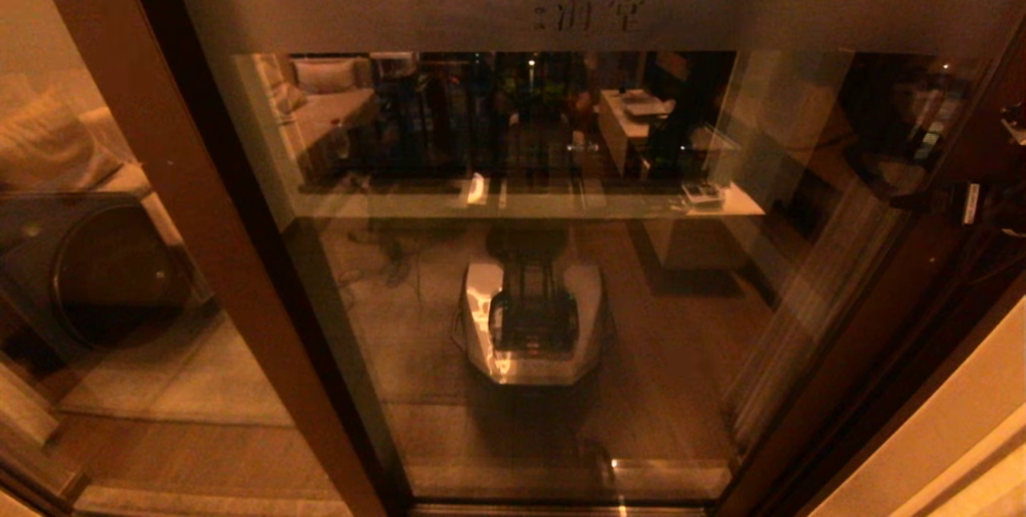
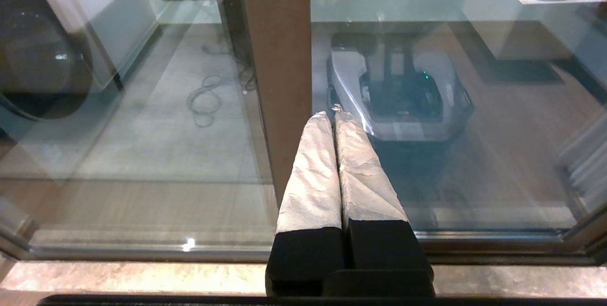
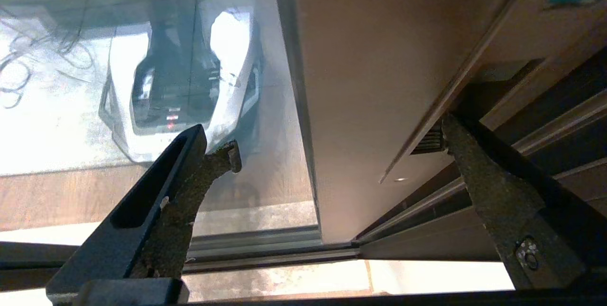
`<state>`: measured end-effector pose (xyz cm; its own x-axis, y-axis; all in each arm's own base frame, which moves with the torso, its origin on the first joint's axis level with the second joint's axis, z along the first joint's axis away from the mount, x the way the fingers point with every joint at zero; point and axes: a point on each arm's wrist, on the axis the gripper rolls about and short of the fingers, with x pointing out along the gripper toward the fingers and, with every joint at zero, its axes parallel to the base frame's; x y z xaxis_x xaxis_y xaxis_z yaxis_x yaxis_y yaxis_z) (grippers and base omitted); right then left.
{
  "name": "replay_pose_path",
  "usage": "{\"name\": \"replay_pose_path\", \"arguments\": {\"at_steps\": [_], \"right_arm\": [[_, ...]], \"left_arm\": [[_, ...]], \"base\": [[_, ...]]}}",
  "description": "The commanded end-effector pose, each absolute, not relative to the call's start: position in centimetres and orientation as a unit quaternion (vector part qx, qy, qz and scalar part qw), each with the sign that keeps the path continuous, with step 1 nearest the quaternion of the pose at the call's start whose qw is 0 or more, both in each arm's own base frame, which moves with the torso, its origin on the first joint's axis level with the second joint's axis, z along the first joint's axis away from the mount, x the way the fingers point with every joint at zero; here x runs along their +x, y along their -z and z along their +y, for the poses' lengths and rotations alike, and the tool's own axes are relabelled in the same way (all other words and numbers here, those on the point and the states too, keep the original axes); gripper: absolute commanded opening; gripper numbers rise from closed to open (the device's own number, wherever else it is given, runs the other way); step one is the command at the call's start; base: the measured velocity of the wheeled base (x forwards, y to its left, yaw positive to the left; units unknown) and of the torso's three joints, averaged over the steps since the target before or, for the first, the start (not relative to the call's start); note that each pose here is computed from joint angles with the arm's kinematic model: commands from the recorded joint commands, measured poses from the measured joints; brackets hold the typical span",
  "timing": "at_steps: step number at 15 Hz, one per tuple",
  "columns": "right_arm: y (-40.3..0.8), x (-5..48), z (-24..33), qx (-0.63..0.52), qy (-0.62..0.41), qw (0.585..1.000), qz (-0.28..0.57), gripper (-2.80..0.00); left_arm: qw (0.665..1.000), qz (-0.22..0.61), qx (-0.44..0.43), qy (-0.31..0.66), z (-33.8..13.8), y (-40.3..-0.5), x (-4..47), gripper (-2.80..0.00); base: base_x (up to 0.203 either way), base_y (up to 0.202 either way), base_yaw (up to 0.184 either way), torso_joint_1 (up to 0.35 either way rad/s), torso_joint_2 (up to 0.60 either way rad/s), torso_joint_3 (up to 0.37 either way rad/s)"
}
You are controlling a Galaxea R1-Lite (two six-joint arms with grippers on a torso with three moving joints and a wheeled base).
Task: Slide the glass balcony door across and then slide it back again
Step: Open the slid door
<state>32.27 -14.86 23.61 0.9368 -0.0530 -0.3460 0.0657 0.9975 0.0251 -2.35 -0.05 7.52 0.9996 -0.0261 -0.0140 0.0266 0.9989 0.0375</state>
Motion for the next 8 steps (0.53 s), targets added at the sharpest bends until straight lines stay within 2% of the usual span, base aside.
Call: {"name": "replay_pose_path", "arguments": {"at_steps": [1,8], "right_arm": [[-23.2,32.6,-14.9,0.020,0.028,0.983,0.179,0.00],[-23.3,33.3,-13.0,0.014,0.001,0.984,0.178,0.00]], "left_arm": [[1.000,0.007,0.019,0.013,-0.1,-7.5,-2.3,-2.80],[1.000,0.007,0.019,0.013,-0.1,-7.5,-2.3,-2.80]], "base": [[0.000,0.000,0.000,0.000,0.00,0.000],[0.000,0.000,0.000,0.000,0.00,0.000]]}}
